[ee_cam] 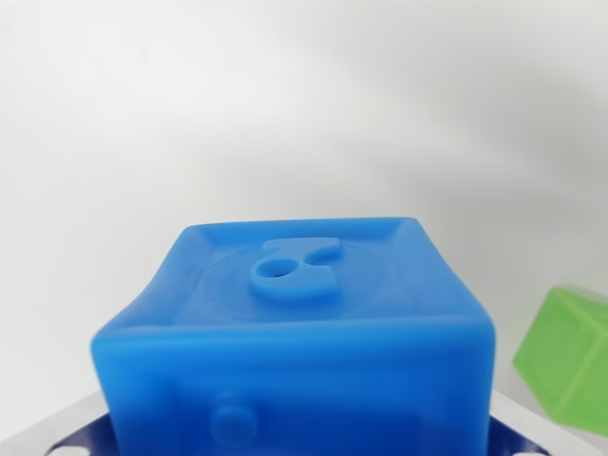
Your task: Stack cube
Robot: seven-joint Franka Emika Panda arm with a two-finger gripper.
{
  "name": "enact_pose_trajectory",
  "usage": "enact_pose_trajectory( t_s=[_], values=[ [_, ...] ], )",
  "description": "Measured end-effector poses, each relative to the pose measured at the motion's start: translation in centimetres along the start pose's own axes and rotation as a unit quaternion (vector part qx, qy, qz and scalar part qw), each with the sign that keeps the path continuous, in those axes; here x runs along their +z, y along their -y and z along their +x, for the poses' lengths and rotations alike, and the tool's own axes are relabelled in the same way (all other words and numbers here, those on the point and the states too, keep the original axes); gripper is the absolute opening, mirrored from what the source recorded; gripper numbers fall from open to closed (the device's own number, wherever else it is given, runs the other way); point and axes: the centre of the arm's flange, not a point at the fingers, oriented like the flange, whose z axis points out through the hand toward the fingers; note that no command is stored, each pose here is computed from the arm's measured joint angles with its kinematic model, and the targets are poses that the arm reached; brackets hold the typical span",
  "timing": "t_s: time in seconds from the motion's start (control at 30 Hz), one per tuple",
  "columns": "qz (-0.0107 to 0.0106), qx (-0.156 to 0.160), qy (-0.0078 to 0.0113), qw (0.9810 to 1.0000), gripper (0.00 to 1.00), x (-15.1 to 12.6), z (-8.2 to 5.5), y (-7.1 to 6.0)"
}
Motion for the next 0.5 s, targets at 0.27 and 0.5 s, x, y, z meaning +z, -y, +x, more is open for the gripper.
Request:
enact_pose_trajectory(
  t_s=[0.27, 0.5],
  values=[
    [0.0, 0.013, 0.0, 0.9999, 0.0, -0.4, 0.4, -1.4],
    [0.0001, 0.025, 0.0, 0.9997, 0.0, -0.7, 0.9, -2.6]
  ],
)
